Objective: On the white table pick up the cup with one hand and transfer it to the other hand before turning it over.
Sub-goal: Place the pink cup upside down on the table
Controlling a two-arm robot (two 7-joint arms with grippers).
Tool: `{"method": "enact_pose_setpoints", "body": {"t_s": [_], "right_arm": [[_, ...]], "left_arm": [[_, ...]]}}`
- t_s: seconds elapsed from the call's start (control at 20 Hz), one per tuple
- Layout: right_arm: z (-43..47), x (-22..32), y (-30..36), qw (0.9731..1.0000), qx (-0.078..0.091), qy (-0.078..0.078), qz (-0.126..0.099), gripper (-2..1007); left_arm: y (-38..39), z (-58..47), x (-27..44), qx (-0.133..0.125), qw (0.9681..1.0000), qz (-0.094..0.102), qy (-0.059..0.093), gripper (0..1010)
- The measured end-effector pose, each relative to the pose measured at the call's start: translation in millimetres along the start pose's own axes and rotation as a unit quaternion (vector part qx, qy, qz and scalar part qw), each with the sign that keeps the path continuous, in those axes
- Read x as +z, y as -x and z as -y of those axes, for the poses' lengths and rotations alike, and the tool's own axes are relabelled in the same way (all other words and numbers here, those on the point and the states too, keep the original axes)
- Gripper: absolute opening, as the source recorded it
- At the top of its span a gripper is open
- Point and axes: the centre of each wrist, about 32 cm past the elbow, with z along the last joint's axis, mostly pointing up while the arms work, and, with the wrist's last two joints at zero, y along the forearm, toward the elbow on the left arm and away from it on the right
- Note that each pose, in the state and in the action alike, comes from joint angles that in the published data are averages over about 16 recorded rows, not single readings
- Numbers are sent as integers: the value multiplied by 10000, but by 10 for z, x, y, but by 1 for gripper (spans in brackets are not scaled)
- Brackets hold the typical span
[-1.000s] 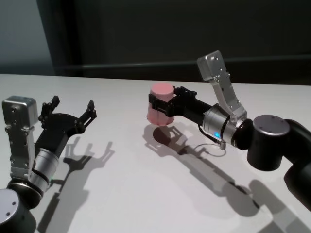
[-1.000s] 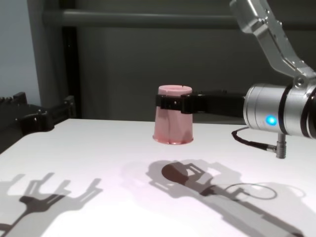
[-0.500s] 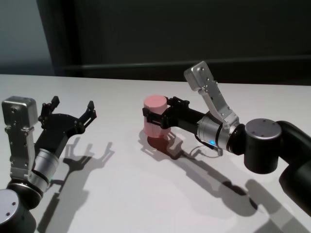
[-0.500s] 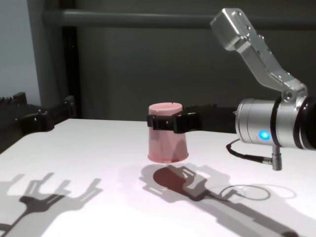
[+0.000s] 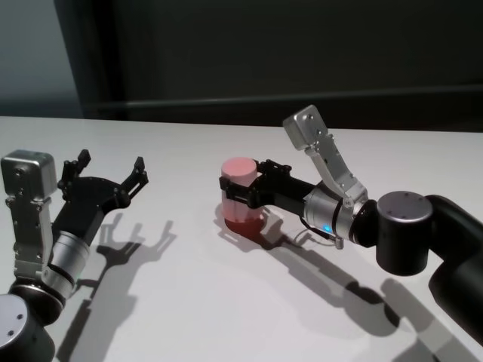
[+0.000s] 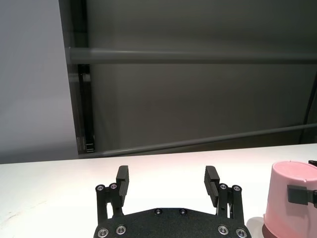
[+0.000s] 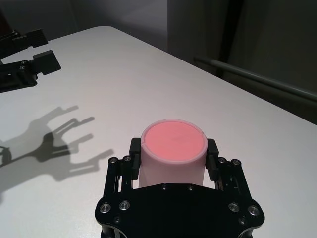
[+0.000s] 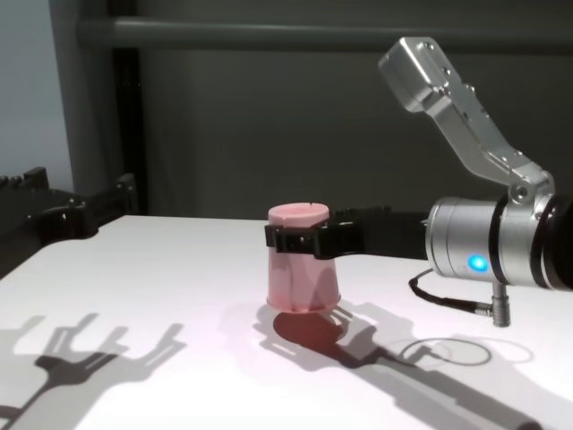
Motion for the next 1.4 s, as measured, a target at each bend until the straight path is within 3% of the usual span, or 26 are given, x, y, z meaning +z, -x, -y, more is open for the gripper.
{"method": "enact_pose_setpoints", "body": {"t_s": [0.8,1.4], "right_arm": [[-2,-106,43,9998,19,131,-114,738],[-5,-125,54,9997,11,151,-175,785]], "left_arm": [[0,0,0,0,10000,0,0,1001],[0,0,0,0,10000,0,0,1001]]}}
